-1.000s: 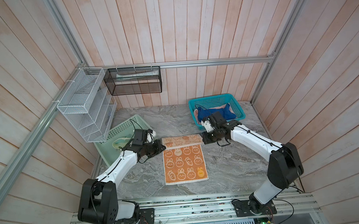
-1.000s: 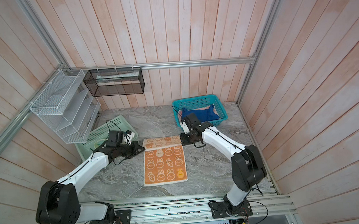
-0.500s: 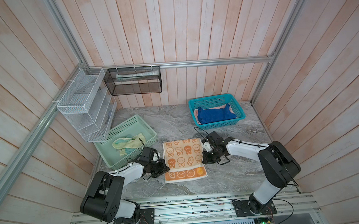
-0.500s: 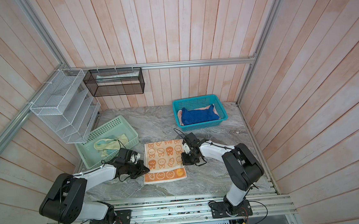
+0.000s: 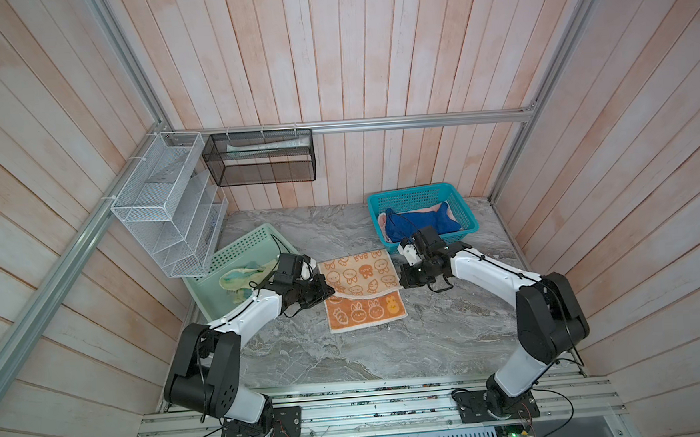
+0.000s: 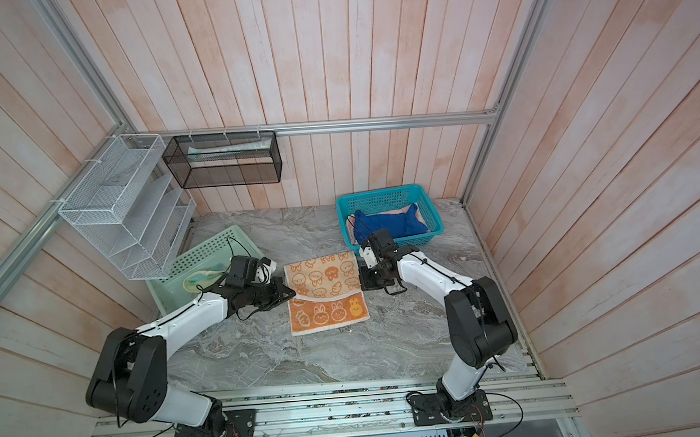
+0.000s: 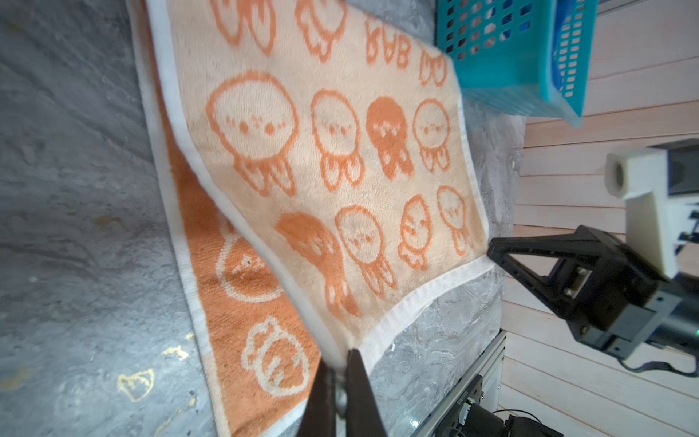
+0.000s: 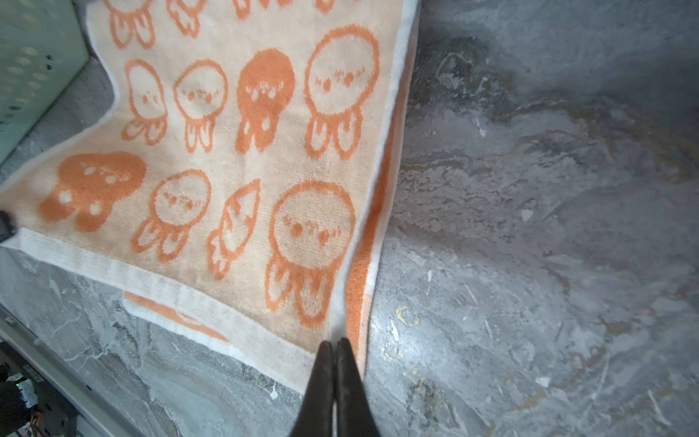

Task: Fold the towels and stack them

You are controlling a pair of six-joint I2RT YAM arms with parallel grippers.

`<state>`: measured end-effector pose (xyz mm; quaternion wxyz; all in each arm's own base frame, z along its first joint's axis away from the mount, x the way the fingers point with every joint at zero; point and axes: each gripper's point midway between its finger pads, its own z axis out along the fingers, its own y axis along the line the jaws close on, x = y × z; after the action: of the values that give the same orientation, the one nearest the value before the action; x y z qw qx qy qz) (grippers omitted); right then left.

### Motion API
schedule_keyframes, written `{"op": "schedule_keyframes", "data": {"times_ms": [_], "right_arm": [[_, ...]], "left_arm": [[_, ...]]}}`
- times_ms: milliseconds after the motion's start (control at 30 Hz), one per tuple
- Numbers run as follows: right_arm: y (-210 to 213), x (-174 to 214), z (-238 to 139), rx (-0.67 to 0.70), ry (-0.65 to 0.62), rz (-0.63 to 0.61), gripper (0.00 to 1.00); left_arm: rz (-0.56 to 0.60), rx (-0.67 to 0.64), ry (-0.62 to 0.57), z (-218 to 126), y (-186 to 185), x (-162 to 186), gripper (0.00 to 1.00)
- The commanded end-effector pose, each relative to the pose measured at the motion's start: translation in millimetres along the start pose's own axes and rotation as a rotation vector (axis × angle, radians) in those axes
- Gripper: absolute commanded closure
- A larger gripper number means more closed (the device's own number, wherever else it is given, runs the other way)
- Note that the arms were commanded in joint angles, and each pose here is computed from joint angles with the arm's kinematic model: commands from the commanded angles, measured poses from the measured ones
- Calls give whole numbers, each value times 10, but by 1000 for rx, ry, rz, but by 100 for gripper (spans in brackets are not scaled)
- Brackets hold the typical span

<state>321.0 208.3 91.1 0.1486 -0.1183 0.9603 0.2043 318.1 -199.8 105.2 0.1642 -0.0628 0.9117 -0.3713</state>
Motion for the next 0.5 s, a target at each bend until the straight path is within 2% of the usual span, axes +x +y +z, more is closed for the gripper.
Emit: {"op": "schedule_keyframes", "data": {"times_ms": [0, 100, 233, 467], "right_arm": [[20, 418, 50, -17, 86, 54, 100], [87, 692, 203, -54, 128, 85, 100], [86, 920, 386, -74, 168, 105, 100], [47, 843, 337, -30, 155, 81, 100]], "left_arm": [[-63, -58, 84, 34, 274, 433, 100], [-137, -63, 107, 92, 490, 708, 100], [-169, -73, 127, 163, 623, 885, 100], [-157, -93, 136, 180, 644, 866, 100]]}}
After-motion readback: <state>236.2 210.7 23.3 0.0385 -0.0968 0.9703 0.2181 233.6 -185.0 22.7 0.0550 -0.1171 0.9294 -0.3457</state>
